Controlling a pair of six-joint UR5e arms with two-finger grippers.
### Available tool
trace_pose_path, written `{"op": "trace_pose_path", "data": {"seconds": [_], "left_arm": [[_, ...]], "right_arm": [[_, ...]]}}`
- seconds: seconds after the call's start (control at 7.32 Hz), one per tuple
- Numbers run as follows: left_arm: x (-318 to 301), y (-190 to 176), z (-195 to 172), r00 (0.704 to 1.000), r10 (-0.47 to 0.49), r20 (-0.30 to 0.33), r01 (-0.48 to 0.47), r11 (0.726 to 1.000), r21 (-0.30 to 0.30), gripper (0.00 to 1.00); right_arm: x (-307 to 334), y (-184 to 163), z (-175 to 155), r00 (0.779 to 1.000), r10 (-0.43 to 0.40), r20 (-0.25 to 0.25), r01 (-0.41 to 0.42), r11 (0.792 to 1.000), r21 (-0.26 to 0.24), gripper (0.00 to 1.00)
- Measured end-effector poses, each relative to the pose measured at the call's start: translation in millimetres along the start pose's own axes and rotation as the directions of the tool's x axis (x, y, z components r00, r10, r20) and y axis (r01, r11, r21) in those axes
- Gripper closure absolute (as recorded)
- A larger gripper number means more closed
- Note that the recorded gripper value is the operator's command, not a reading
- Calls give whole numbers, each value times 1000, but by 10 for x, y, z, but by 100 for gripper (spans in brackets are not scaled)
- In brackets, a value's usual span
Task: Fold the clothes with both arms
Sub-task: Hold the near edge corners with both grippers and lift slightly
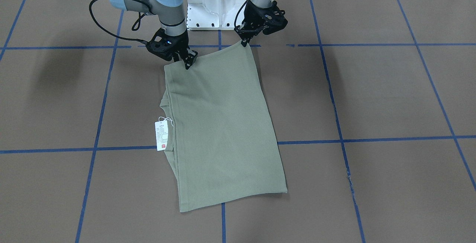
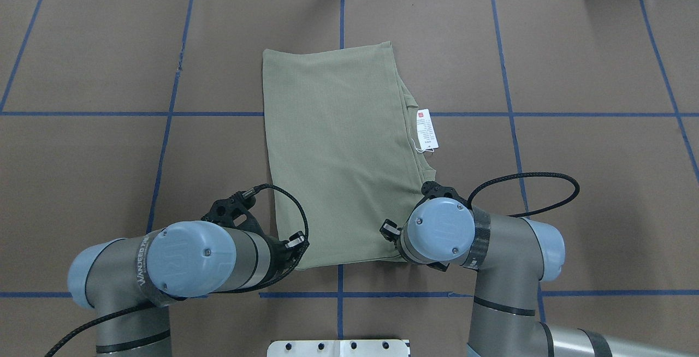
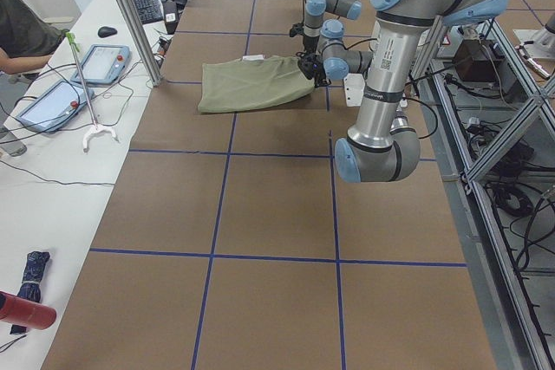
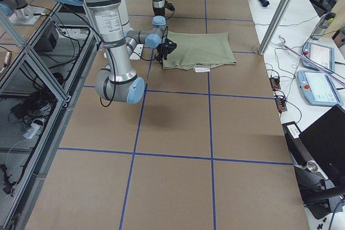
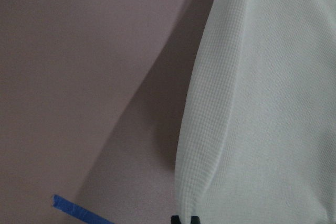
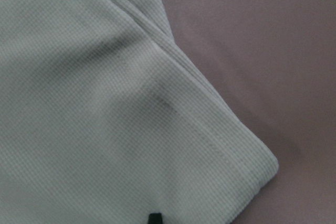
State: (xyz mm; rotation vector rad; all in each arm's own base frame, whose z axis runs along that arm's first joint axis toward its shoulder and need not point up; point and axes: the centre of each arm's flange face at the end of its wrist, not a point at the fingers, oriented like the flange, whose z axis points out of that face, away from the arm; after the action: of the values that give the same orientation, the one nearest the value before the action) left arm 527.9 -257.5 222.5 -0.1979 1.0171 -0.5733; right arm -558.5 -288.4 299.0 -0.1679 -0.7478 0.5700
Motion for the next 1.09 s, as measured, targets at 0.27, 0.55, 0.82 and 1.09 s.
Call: {"op": "trace_pose_path", "data": {"seconds": [0.27, 0.55, 0.82, 1.09], "left_arm": [[0, 4, 8, 1000, 1, 1, -1, 1000, 0, 100], [4, 7, 7, 1000, 1, 0, -1, 1000, -1, 100], [-28, 8, -11, 1000, 3, 1, -3, 1000, -2, 100], [-93, 129, -205, 1000, 15, 12, -14, 1000, -13, 100]], "right_arm": [[-12, 12, -10, 1000, -1, 1, 1, 1000, -2, 100], [-58, 47, -144, 999, 10, 31, -10, 1000, -12, 100], [-56, 71, -424, 997, 28, 76, -25, 999, -36, 100], [73, 230, -720, 993, 10, 114, -1, 997, -77, 100]]}}
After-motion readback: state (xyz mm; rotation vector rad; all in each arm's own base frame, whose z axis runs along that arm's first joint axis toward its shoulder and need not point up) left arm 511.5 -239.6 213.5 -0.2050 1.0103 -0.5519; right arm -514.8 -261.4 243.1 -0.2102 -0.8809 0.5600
